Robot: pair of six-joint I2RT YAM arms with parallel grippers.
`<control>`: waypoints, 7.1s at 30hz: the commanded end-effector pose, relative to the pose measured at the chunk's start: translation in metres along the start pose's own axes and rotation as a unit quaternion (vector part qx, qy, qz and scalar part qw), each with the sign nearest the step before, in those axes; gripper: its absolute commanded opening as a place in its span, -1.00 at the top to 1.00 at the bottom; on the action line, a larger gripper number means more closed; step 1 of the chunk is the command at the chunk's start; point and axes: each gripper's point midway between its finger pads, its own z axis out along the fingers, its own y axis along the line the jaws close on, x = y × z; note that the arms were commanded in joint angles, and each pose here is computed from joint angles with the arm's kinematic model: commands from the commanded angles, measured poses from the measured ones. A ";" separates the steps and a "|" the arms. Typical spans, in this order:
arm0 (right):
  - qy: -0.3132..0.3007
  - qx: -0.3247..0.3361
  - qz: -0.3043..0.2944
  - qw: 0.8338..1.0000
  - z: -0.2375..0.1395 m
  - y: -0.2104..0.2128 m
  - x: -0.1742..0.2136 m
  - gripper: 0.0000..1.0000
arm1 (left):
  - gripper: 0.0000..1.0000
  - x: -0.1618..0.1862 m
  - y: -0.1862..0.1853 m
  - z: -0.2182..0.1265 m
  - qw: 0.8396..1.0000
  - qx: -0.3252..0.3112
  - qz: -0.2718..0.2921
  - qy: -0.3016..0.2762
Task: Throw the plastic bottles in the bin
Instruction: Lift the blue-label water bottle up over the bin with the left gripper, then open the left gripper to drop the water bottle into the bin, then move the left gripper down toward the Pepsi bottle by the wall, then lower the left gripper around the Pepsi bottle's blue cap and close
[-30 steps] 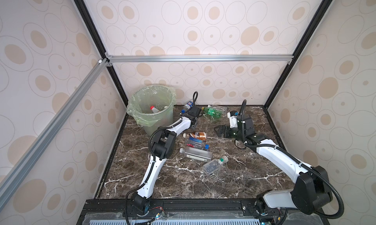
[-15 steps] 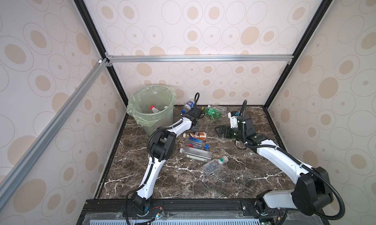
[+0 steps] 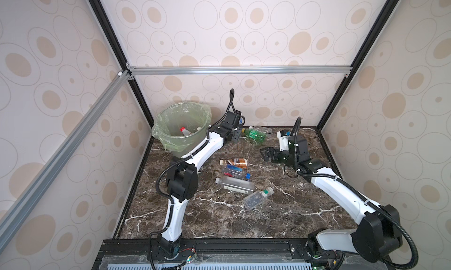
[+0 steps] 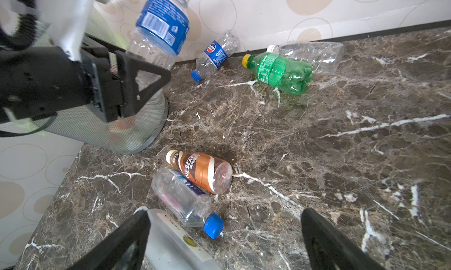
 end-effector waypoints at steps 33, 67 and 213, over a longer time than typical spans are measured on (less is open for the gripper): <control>-0.104 -0.179 -0.086 0.975 -0.010 0.156 -0.112 -1.00 | 0.03 -0.163 0.176 -0.367 0.869 -0.141 -0.087 -0.465; -0.082 -0.146 -0.078 0.983 0.000 0.135 -0.086 -0.99 | -0.98 -0.107 0.181 -0.211 0.943 -0.063 -0.170 -0.279; -0.004 0.029 0.077 0.997 0.025 -0.052 0.002 -0.99 | -0.69 0.064 0.070 0.199 0.989 0.054 -0.137 -0.017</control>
